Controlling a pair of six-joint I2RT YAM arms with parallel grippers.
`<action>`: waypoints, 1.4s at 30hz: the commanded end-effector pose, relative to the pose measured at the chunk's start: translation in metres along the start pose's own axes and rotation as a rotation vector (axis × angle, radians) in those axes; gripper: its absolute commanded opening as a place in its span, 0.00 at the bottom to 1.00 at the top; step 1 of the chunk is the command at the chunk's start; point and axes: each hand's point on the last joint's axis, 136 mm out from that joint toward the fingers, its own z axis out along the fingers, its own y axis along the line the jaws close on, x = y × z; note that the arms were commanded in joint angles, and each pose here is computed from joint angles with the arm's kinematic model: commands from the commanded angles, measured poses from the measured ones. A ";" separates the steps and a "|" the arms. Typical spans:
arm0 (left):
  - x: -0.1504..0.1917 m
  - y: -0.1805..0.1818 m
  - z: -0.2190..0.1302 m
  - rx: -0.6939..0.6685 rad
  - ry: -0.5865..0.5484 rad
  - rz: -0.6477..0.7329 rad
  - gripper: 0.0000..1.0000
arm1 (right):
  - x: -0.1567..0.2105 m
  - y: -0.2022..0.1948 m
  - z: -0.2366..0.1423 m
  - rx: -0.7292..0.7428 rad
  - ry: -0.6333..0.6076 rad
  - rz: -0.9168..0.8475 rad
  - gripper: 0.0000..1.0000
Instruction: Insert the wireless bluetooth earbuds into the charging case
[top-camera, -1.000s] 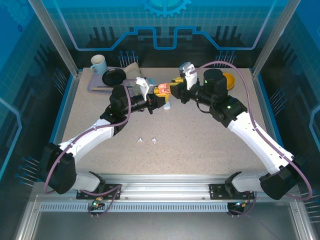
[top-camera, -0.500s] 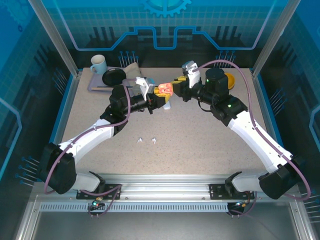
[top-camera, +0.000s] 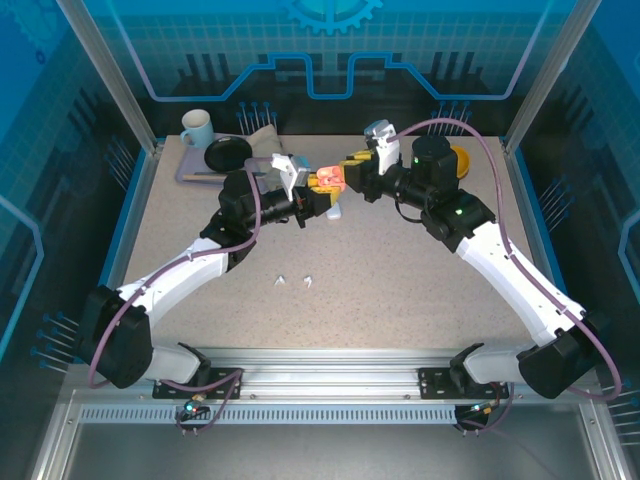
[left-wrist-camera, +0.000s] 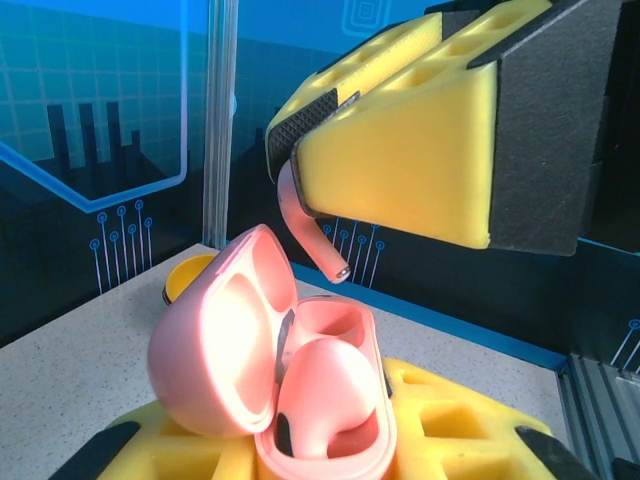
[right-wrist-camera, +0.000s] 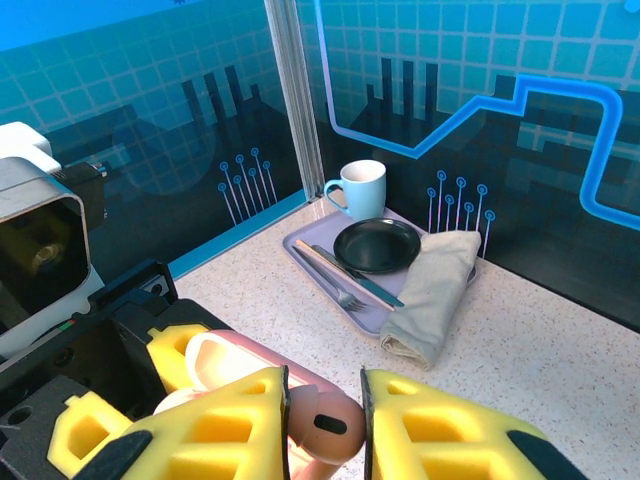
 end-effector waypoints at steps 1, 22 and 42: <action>-0.029 -0.007 -0.002 0.031 -0.064 0.033 0.00 | 0.004 -0.002 0.004 -0.015 -0.007 0.018 0.22; -0.031 -0.002 0.000 0.011 -0.075 0.025 0.00 | 0.021 0.013 0.003 -0.048 0.025 -0.003 0.21; -0.027 0.002 0.002 0.001 -0.074 0.020 0.00 | 0.015 0.025 -0.003 -0.047 0.004 -0.019 0.40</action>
